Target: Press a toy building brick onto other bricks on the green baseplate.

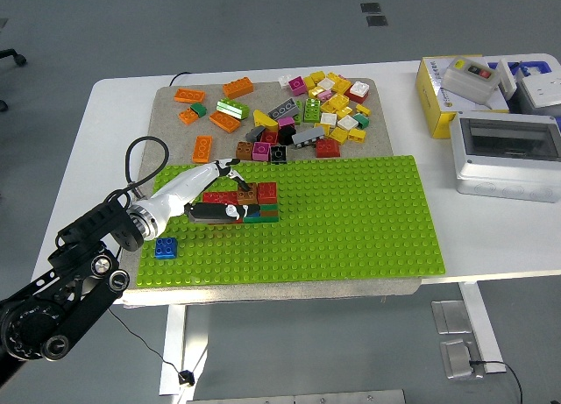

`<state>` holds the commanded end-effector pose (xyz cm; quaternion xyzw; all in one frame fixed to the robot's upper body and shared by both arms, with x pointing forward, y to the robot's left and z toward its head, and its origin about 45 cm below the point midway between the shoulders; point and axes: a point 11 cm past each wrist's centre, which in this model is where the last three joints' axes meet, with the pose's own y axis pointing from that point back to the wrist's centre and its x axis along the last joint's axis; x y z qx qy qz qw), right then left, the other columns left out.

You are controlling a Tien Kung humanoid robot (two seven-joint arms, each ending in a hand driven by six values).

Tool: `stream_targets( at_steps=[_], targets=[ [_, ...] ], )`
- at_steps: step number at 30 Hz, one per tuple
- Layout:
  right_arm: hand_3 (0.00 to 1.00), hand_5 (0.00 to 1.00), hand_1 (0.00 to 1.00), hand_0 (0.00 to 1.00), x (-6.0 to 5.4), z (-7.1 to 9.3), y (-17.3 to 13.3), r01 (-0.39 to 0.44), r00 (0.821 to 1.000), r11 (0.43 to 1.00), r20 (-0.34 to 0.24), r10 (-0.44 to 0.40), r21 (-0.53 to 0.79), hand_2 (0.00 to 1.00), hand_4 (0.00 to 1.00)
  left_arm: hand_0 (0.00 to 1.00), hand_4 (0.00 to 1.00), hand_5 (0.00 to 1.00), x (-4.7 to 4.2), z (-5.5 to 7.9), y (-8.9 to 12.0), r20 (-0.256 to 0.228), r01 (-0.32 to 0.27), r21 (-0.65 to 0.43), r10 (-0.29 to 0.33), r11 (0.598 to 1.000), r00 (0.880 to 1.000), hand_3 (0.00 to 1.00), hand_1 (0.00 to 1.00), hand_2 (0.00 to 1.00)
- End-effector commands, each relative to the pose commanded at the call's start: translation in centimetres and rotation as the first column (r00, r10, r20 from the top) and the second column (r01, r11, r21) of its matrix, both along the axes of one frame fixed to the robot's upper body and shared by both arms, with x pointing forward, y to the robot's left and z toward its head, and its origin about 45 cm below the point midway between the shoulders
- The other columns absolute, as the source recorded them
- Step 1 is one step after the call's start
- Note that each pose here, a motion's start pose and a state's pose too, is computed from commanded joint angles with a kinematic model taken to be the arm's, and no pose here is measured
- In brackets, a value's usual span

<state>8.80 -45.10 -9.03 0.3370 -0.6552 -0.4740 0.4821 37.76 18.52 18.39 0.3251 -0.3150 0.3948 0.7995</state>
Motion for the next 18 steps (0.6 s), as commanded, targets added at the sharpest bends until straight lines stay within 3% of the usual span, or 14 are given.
stream_targets(
  at_steps=[18],
  targets=[
    [0.737, 0.998, 0.635, 0.705, 0.17, 0.01, 0.03, 0.0, 1.0, 1.0, 0.006, 0.0, 0.001, 0.397, 0.616, 0.998, 0.868, 0.635, 0.05, -0.84, 0.12, -0.022, -0.006, 0.01, 0.006, 1.0, 1.0, 0.617, 0.986, 0.965]
  ],
)
